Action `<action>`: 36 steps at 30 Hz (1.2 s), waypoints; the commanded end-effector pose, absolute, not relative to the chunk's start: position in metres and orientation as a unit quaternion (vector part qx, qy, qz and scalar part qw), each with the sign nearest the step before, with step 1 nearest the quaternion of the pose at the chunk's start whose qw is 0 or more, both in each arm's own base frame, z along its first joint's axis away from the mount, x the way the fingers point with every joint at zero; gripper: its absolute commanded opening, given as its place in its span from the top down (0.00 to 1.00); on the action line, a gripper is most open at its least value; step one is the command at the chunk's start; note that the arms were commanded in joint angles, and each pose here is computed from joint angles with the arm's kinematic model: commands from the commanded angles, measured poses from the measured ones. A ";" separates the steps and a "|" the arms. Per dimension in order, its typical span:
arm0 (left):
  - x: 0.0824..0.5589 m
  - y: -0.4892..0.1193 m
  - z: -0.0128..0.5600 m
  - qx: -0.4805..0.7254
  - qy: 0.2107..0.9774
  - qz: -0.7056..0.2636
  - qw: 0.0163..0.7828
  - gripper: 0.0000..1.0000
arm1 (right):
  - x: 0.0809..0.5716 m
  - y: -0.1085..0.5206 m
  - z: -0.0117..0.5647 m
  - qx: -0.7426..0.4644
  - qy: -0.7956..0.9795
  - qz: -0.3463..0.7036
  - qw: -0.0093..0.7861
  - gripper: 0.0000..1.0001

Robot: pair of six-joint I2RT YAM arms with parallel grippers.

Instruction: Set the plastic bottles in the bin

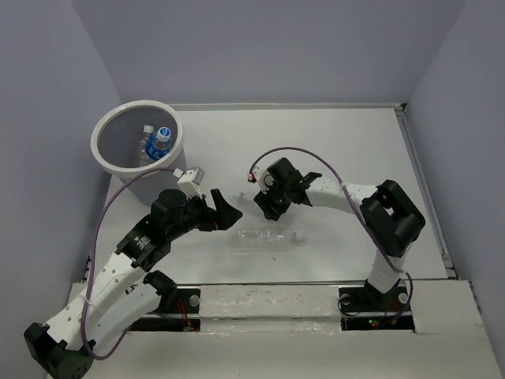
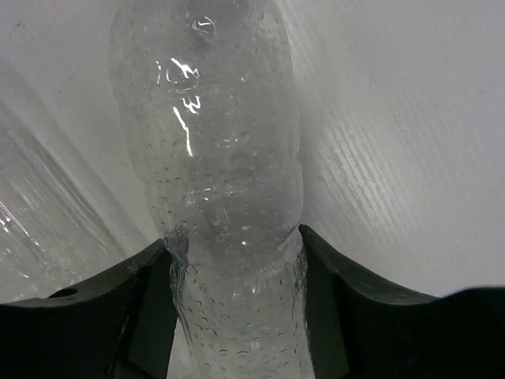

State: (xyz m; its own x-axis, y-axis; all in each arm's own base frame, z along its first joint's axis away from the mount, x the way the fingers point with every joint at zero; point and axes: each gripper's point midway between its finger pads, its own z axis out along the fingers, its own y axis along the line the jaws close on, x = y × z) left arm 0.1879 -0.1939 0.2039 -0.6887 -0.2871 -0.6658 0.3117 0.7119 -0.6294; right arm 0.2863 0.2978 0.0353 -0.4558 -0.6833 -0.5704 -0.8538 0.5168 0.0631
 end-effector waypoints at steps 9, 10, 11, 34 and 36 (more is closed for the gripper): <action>0.191 -0.253 0.207 0.183 0.840 -0.302 0.412 0.01 | 0.351 0.248 0.169 -0.274 0.835 0.128 0.460 0.58; 0.197 -0.253 0.207 0.188 0.840 -0.281 0.425 0.01 | 0.353 0.238 0.176 -0.240 0.841 0.129 0.468 0.58; 0.192 -0.265 0.206 0.217 0.833 -0.281 0.424 0.01 | 0.357 0.223 0.183 -0.202 0.845 0.129 0.478 0.59; 0.191 -0.318 0.048 0.497 0.824 -0.091 0.256 0.23 | 0.268 0.176 0.272 -0.090 0.761 0.269 0.583 0.62; 0.191 -0.319 0.046 0.494 0.826 -0.091 0.256 0.30 | 0.264 0.173 0.278 -0.090 0.754 0.270 0.592 0.62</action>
State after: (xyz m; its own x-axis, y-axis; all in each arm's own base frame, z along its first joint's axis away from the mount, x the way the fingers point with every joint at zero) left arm 0.1883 -0.3192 0.0494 -0.4038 0.7313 -0.5496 0.8520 0.5195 0.0653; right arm 0.2709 0.1679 0.2597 -0.3343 0.1421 -0.9317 -0.4091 0.8687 0.2793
